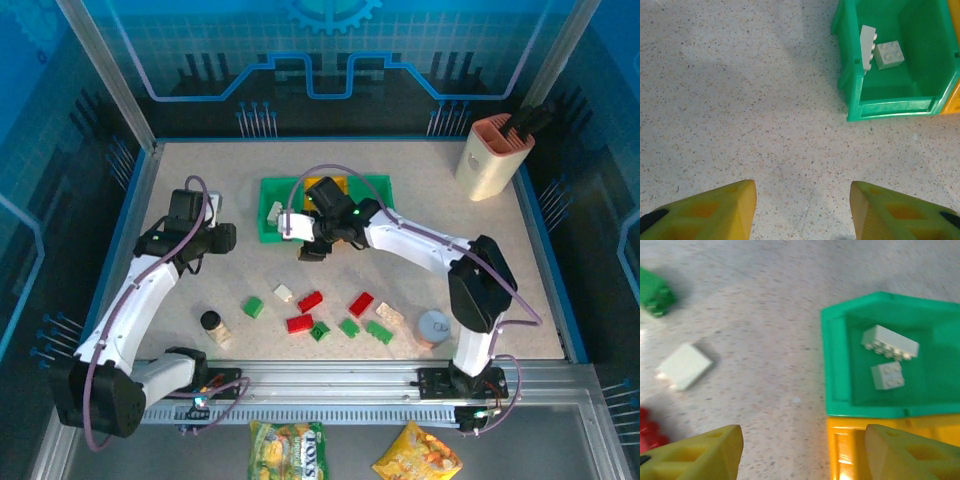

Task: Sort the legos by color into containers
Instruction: Pick up the lego from the bottom-center of the table.

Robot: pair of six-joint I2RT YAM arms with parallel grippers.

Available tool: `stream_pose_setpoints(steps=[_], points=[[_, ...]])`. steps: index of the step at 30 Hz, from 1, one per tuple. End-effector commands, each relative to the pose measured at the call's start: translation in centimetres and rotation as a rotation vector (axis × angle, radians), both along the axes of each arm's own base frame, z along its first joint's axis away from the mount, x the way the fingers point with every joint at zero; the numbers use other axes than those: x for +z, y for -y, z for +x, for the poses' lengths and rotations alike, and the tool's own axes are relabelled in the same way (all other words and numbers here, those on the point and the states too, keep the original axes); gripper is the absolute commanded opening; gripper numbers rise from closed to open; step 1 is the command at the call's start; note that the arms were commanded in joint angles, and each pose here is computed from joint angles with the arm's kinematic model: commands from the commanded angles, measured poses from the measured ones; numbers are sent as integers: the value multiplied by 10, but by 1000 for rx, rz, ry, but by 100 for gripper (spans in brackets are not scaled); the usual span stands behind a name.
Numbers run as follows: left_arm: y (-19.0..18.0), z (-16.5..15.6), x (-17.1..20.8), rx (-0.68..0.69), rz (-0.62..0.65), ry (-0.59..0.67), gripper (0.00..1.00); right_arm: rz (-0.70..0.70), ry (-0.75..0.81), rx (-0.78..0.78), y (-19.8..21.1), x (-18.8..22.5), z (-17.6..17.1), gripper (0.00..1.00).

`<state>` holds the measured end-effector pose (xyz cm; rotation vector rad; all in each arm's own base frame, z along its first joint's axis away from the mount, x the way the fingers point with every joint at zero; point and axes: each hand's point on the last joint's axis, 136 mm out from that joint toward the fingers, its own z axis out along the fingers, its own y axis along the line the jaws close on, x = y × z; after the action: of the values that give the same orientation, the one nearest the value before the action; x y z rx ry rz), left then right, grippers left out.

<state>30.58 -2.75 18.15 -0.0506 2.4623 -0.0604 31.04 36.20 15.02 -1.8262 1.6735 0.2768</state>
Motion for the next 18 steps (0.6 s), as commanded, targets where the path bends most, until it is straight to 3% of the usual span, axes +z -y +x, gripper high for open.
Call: stream_pose_setpoints(steps=[1,4,11,18], points=[[1,0,-4,-8,-7,-13,53,-13,-80,195,8,-6,-50,65],[0,0,-4,-6,-6,-14,53,-52,-104,269,17,-14,-71,64],[0,0,-5,-7,-7,-15,53,-243,-136,283,35,-50,-86,59],[-1,0,-5,-3,-5,-17,53,-290,-156,307,32,-77,-100,60]])
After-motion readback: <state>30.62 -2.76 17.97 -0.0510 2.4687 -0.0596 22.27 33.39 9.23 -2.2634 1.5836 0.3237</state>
